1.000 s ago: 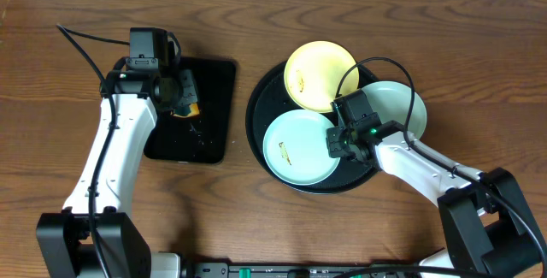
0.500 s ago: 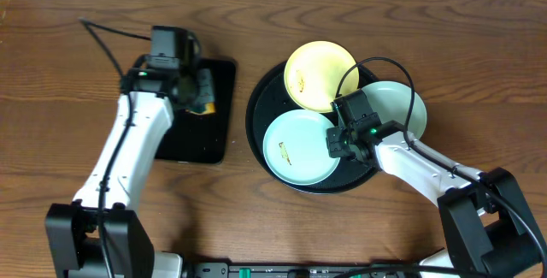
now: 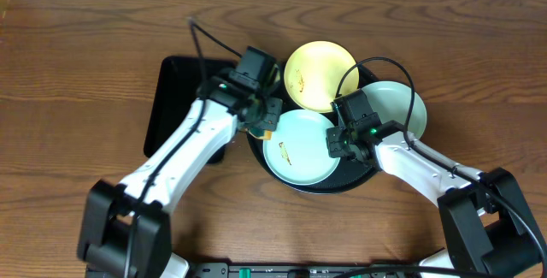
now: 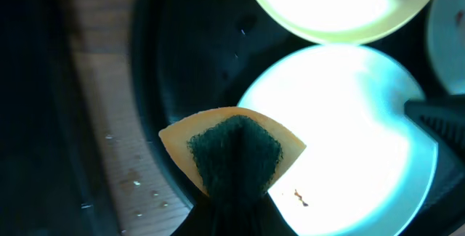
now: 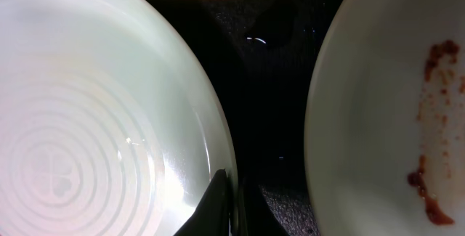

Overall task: Clean dirty plates on tray and stack at the side
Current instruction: 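Scrub the front pale green plate with the sponge in the left gripper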

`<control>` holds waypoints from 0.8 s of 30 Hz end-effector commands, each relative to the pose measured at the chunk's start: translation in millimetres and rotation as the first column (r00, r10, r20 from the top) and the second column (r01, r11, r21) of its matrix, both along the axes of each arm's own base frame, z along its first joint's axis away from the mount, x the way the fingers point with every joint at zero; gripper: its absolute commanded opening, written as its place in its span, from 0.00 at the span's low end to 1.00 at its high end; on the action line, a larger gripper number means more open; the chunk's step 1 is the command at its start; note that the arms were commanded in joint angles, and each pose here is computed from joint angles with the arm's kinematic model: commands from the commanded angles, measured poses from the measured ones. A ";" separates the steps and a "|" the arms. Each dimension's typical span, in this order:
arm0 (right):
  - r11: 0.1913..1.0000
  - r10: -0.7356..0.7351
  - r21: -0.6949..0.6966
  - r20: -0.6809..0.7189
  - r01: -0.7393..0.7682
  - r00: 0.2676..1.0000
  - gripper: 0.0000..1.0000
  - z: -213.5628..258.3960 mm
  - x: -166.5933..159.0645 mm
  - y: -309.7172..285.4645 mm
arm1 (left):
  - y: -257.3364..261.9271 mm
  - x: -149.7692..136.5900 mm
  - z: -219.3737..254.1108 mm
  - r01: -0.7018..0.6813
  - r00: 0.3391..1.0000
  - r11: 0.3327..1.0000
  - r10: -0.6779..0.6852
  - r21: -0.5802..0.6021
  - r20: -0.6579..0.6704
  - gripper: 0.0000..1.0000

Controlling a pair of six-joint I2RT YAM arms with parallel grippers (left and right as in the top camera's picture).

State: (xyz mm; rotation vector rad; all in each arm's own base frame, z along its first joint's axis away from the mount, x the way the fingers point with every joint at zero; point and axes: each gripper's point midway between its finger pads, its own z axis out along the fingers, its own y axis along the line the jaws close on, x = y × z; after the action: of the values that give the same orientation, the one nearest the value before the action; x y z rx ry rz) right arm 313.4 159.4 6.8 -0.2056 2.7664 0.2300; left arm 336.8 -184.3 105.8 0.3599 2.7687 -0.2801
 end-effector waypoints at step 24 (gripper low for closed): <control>1.000 0.010 -0.006 -0.014 -0.010 1.000 0.01 -4.5 -4.4 1.7 | -48.5 -11.1 -59.2 0.395 0.918 0.911 -0.396 0.116 -0.013 0.07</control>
State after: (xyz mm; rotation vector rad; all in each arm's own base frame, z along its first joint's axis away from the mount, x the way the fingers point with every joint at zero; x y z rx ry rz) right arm 313.4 159.4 6.8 -0.2056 2.7664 0.2300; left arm 326.4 -236.7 59.1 0.8874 2.6882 -0.2603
